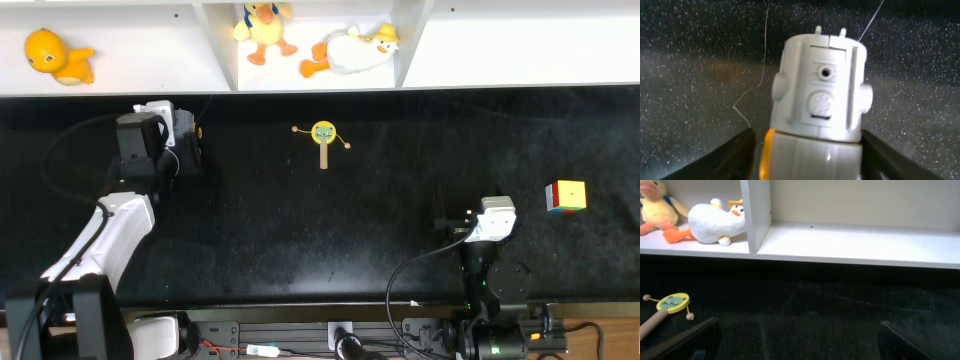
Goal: Store Toys
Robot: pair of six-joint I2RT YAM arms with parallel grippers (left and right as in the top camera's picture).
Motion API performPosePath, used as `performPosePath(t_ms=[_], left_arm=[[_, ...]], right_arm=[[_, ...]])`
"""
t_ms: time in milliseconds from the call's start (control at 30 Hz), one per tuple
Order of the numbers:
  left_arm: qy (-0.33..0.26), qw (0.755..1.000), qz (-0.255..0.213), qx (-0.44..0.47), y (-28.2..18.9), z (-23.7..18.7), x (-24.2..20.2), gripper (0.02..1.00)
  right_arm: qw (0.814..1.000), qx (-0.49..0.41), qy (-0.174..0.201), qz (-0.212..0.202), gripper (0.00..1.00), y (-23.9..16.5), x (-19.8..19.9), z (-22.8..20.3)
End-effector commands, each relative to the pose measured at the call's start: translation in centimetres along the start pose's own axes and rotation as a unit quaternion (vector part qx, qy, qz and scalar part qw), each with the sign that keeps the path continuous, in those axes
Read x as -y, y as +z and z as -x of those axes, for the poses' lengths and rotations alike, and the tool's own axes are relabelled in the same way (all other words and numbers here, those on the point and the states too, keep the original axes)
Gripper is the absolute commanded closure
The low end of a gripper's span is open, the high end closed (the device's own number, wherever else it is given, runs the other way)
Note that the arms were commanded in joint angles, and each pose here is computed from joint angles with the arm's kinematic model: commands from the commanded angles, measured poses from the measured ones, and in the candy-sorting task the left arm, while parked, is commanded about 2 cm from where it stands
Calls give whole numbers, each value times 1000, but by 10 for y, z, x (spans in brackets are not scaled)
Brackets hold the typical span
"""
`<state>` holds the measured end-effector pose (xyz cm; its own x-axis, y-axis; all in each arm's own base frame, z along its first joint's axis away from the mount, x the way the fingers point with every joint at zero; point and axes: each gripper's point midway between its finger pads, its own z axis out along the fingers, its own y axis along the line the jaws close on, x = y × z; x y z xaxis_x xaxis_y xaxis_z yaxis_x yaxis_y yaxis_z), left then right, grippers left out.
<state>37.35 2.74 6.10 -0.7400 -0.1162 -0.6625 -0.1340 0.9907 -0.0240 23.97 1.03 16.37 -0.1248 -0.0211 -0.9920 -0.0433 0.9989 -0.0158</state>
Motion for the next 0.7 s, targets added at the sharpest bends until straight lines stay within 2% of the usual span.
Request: performPosePath(t_ms=[33,233,400,700], left_arm=[[3,1000,5,0,3,-1,0,450],[3,1000,5,3,3,0,0,538],[3,1000,4,1,-7,0,0,544],[11,1000,3,19,-61,-5,-2,562]], right_arm=[[1000,7,1,1,5,-1,-1,4],[1000,7,1,1,5,-1,-1,4],[1000,7,1,1,5,-1,-1,4],[1000,7,1,1,7,-1,-1,4]])
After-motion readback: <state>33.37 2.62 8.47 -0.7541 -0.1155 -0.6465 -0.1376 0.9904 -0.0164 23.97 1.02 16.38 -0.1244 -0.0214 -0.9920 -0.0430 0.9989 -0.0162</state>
